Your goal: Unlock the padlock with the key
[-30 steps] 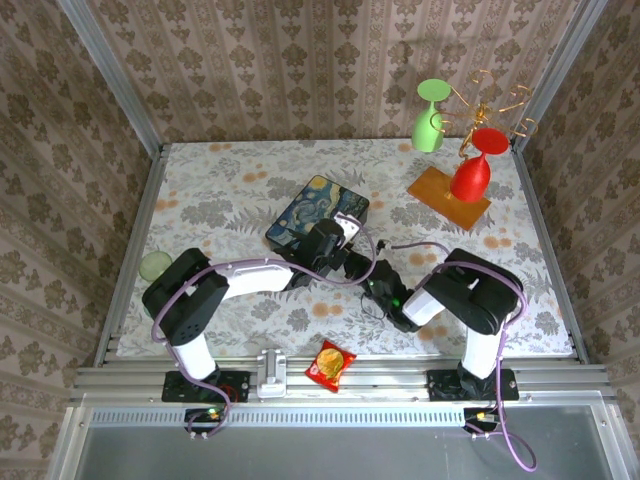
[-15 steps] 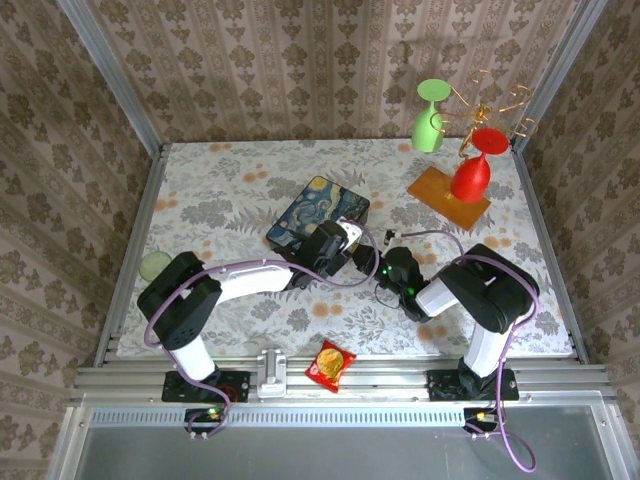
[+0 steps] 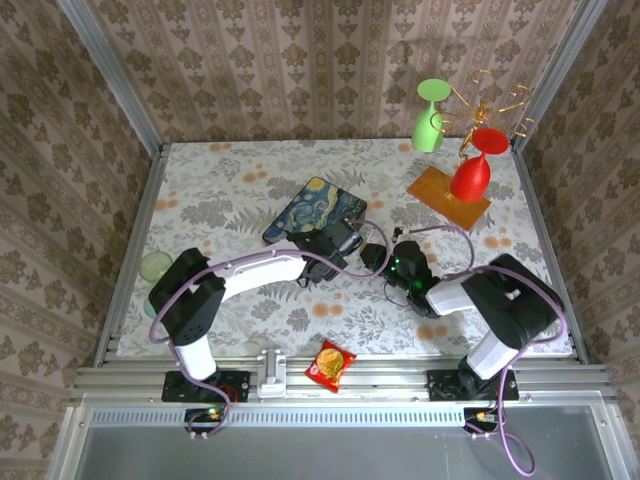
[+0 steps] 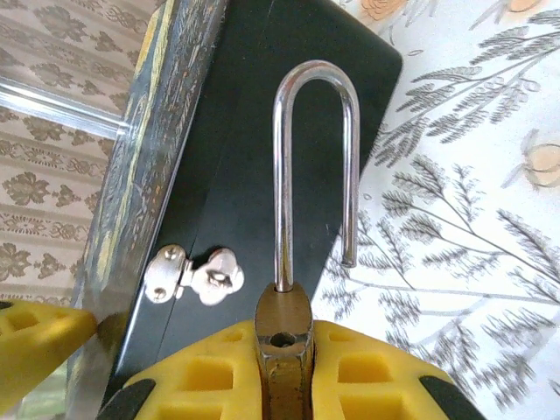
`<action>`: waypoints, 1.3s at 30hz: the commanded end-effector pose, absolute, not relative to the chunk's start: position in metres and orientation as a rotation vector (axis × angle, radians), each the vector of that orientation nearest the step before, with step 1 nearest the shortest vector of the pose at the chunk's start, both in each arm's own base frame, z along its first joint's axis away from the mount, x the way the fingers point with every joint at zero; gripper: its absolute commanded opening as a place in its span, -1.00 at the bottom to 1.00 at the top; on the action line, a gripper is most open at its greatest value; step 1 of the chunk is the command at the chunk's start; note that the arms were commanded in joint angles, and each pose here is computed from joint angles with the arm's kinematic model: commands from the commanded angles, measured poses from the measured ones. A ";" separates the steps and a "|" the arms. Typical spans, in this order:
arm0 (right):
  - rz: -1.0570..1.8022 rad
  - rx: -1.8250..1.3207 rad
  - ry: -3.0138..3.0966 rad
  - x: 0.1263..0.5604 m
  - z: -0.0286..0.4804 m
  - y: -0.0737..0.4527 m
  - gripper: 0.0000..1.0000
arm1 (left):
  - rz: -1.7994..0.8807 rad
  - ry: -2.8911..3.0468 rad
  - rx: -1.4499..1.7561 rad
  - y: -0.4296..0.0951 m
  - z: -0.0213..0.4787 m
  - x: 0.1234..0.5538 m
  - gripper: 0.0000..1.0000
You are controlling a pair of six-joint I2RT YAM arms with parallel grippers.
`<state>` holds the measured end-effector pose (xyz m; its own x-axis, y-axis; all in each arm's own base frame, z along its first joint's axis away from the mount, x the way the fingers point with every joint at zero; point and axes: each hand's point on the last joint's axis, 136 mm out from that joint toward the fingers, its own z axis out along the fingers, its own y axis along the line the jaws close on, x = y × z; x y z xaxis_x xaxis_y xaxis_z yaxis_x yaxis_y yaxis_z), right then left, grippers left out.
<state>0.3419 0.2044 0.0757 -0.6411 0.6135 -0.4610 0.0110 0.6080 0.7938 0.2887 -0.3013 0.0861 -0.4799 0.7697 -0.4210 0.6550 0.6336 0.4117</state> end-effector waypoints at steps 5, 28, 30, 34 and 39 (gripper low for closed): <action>1.182 0.229 2.396 0.286 0.073 0.214 -0.96 | 0.521 2.530 1.118 -0.241 0.030 0.245 0.49; 1.164 0.365 2.802 0.254 0.016 0.179 -0.92 | 0.361 2.425 0.726 -0.215 0.086 0.257 0.83; 1.205 0.338 2.771 0.256 0.022 0.181 -0.92 | 0.246 2.370 0.714 -0.227 0.104 0.257 0.87; 1.091 0.361 2.807 0.255 0.015 0.169 -0.83 | 0.063 2.326 0.699 -0.245 0.125 0.255 0.95; 0.831 0.284 2.907 0.249 0.006 0.148 -0.74 | -0.138 2.365 0.558 -0.242 0.134 0.247 1.00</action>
